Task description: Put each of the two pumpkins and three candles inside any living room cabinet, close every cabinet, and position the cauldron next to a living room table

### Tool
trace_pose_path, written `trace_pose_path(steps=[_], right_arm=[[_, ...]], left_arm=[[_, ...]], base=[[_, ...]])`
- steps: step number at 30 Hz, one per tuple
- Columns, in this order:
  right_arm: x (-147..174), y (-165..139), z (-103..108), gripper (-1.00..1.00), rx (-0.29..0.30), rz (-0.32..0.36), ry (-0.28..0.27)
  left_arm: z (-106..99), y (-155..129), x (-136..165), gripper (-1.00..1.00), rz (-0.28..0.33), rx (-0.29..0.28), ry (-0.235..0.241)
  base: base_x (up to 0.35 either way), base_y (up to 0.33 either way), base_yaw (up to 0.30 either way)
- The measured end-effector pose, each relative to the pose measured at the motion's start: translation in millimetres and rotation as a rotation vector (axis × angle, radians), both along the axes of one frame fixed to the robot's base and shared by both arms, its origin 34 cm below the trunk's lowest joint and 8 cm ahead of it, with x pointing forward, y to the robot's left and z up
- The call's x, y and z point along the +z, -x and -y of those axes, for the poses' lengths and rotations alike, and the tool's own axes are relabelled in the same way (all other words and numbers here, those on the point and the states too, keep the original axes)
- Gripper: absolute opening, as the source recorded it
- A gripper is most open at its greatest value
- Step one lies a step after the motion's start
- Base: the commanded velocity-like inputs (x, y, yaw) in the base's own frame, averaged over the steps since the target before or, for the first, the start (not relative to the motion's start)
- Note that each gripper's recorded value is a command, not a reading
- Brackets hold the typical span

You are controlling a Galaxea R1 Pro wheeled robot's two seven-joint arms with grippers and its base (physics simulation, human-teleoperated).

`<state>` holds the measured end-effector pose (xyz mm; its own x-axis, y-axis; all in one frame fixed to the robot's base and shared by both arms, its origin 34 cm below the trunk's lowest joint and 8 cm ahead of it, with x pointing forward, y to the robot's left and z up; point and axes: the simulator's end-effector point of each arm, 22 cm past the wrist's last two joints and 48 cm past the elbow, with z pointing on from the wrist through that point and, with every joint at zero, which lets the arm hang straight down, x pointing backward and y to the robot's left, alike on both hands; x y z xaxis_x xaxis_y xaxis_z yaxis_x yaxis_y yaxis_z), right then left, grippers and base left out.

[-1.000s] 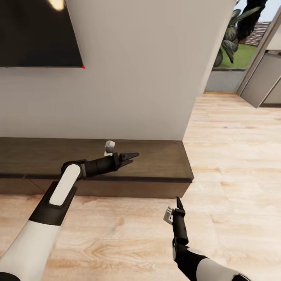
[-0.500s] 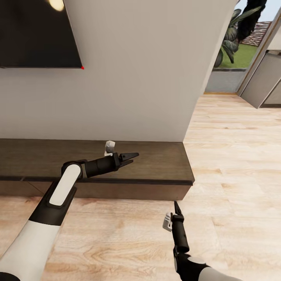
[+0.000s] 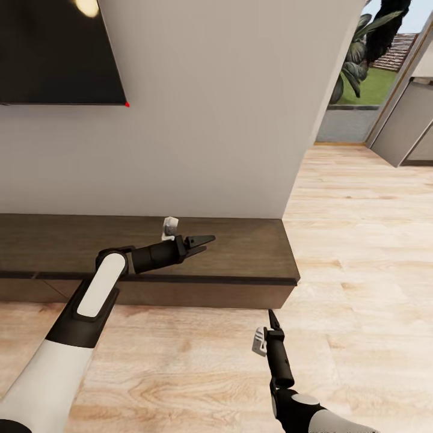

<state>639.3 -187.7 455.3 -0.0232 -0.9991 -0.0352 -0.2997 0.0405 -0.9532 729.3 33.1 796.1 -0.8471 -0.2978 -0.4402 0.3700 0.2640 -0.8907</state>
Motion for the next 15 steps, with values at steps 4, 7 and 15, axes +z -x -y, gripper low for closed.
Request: trace_pose_path(steps=[4,7,15], right_arm=[[0.5,-2.7,3.9,1.00,-0.003,0.001,0.006],[-1.3,-2.2,10.2,1.00,-0.007,-0.004,0.017],[-10.0,-0.6,10.7,1.00,-0.004,-0.006,0.020]], left_arm=[[0.9,0.5,0.0,1.00,-0.001,-0.001,0.002],[1.3,0.6,0.1,1.00,-0.001,-0.001,0.003],[1.2,2.0,-8.2,1.00,-0.001,-0.001,0.002]], base=[[0.000,0.000,0.000],[0.000,0.000,0.000],[0.000,0.000,0.000]])
